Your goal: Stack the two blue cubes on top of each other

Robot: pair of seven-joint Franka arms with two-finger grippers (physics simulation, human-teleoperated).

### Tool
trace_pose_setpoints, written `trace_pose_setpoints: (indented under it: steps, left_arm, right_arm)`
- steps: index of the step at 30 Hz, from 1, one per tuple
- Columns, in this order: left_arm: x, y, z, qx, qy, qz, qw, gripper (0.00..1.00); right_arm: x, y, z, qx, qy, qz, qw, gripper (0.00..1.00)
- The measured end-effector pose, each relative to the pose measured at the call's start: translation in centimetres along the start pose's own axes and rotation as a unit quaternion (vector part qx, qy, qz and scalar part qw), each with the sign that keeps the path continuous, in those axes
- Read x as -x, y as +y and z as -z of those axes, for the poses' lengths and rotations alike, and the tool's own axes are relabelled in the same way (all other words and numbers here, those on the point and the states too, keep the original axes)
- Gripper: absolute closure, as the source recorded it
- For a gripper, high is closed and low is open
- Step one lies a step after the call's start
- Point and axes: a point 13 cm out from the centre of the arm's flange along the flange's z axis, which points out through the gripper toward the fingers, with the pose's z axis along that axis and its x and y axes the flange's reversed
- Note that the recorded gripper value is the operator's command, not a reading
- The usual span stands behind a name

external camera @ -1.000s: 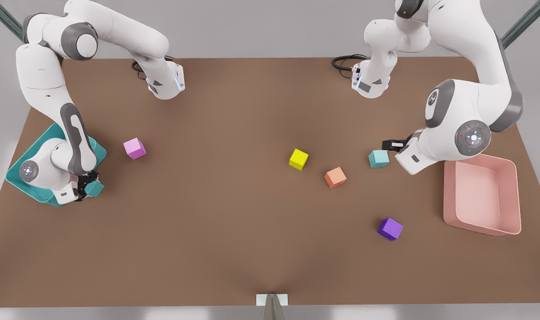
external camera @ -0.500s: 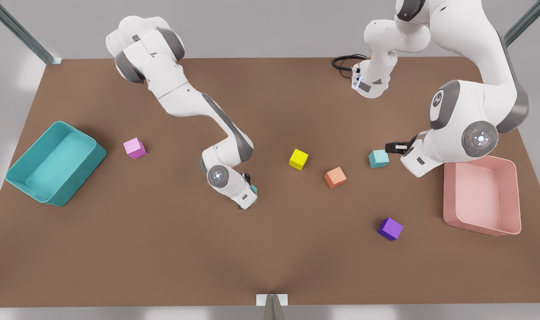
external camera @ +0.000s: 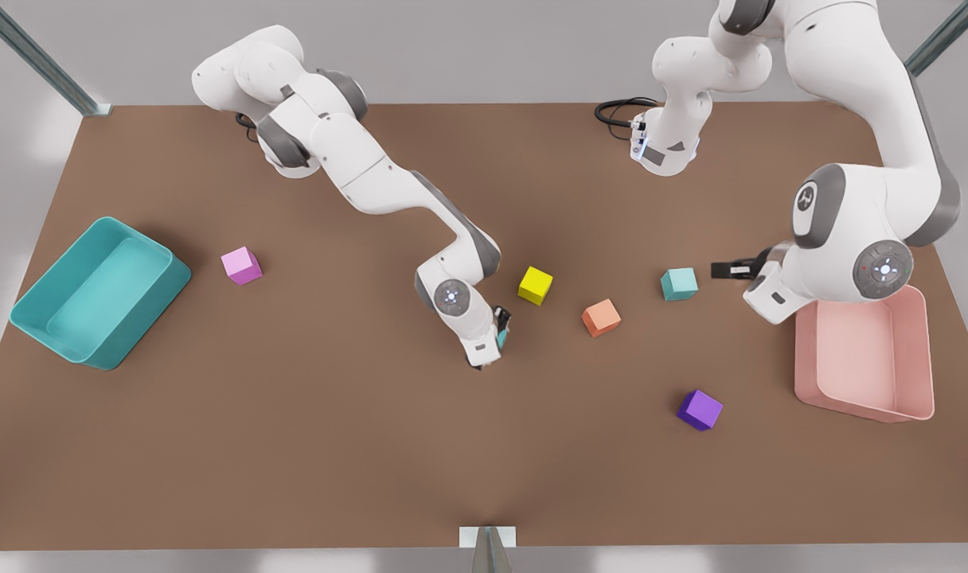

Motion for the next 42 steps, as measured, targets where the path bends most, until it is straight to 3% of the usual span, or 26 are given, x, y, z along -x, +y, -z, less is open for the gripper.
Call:
trace_pose_setpoints:
  steps: [4, 8, 10, 12, 14, 16, 23, 34, 36, 37, 38, 42]
  left_arm:
    - [0.6, -0.6, -3.0, 0.002, -0.001, -0.002, 1.000, 0.00]
    - [0.6, 0.1, -12.7, 0.005, 0.027, 0.008, 1.000, 0.00]
    - [0.9, 0.7, -16.7, 0.003, 0.028, 0.016, 0.999, 0.00]
    - [1.2, 1.4, -20.1, 0.001, 0.024, 0.026, 0.999, 0.00]
    - [1.4, 2.1, -23.4, -0.003, 0.015, 0.035, 0.999, 0.00]
    - [2.1, 2.1, -25.4, -0.006, -0.002, 0.038, 0.999, 0.00]
    - [3.9, 1.8, -29.6, -0.024, -0.046, 0.053, 0.997, 0.00]
    - [4.5, 2.0, -33.9, -0.020, -0.042, 0.059, 0.997, 0.00]
    - [4.7, 2.0, -34.3, -0.019, -0.042, 0.059, 0.997, 0.14]
    - [4.9, 2.0, -34.6, -0.018, -0.043, 0.059, 0.997, 0.29]
    - [5.0, 2.0, -34.7, -0.017, -0.045, 0.060, 0.997, 0.38]
    - [5.8, 1.9, -34.0, -0.015, -0.060, 0.060, 0.996, 0.40]
  right_arm:
    - [1.2, -1.5, 3.4, -0.005, -0.018, -0.058, 0.998, 0.00]
    - [1.0, -7.7, 15.7, -0.011, -0.032, -0.135, 0.990, 0.00]
    - [-4.2, -17.0, 24.2, -0.016, -0.024, -0.214, 0.976, 0.00]
    - [-12.7, -27.0, 33.5, -0.061, -0.004, -0.272, 0.960, 0.00]
    - [-16.9, -27.6, 43.4, -0.113, 0.025, -0.281, 0.953, 0.00]
    - [-19.3, -25.7, 47.2, -0.126, 0.062, -0.302, 0.943, 0.00]
    - [-24.4, -22.8, 48.0, -0.120, 0.158, -0.375, 0.905, 0.00]
    - [-26.5, -21.7, 48.0, -0.116, 0.192, -0.429, 0.875, 0.00]
    - [-26.6, -21.6, 47.9, -0.117, 0.194, -0.433, 0.872, 0.00]
    - [-26.7, -21.6, 47.9, -0.117, 0.195, -0.435, 0.871, 0.00]
    - [-26.7, -21.6, 47.9, -0.118, 0.195, -0.437, 0.870, 0.00]
    - [-26.8, -21.6, 48.0, -0.119, 0.195, -0.445, 0.866, 0.00]
